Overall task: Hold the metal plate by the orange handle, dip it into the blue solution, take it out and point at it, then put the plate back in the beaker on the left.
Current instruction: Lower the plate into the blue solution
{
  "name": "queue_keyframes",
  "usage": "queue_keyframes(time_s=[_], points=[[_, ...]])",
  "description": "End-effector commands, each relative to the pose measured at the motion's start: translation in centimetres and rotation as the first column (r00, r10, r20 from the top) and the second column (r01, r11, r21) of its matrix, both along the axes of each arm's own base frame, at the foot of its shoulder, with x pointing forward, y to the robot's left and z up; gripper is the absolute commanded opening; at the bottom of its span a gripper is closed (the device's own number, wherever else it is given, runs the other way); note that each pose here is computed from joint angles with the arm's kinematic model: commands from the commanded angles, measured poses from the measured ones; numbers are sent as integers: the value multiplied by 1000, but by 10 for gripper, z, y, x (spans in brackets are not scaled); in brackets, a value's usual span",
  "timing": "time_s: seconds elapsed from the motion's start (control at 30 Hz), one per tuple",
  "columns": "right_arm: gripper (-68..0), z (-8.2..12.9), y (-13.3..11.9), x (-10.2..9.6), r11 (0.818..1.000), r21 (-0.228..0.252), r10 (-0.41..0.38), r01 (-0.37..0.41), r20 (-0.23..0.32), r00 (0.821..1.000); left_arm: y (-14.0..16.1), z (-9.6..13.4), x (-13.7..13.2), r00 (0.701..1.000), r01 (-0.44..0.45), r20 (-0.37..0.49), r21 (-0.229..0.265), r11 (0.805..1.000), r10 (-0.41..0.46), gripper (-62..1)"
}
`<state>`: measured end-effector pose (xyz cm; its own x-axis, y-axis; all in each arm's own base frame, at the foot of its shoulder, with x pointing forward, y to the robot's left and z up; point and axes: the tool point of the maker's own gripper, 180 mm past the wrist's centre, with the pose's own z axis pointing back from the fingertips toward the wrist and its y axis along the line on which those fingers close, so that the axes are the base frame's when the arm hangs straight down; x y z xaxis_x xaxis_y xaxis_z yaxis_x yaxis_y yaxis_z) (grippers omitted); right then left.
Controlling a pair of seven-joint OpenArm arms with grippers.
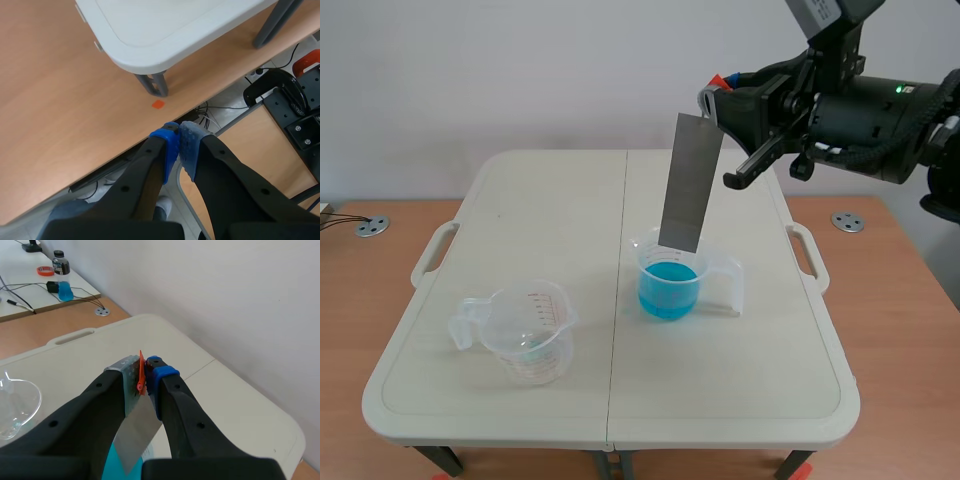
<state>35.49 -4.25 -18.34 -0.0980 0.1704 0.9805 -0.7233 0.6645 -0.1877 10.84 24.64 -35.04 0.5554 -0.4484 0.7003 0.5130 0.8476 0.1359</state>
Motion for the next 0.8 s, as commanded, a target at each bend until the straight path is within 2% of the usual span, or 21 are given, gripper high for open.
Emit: queue_keyframes(time_s=[0.0, 0.2, 0.43, 0.6, 0.77], points=[[-662, 8, 4, -1, 999, 34, 18, -19, 22, 1000, -3, 4, 4, 1000, -5, 25, -19, 1000, 6, -594], [-662, -11, 7, 1, 1000, 13, 15, -15, -4, 1000, -3, 4, 4, 1000, -5, 24, -19, 1000, 6, -594], [-662, -28, 9, 4, 1000, 17, 6, -6, -30, 1000, -4, 3, 4, 1000, -7, 22, -21, 1000, 7, -594], [-662, -38, 8, 4, 999, 33, 6, -4, -52, 999, -4, 3, 4, 1000, -7, 22, -21, 1000, 7, -594], [-662, -37, 8, 5, 999, 52, 7, -5, -46, 999, -4, 3, 3, 1000, -7, 22, -21, 1000, 7, -594]])
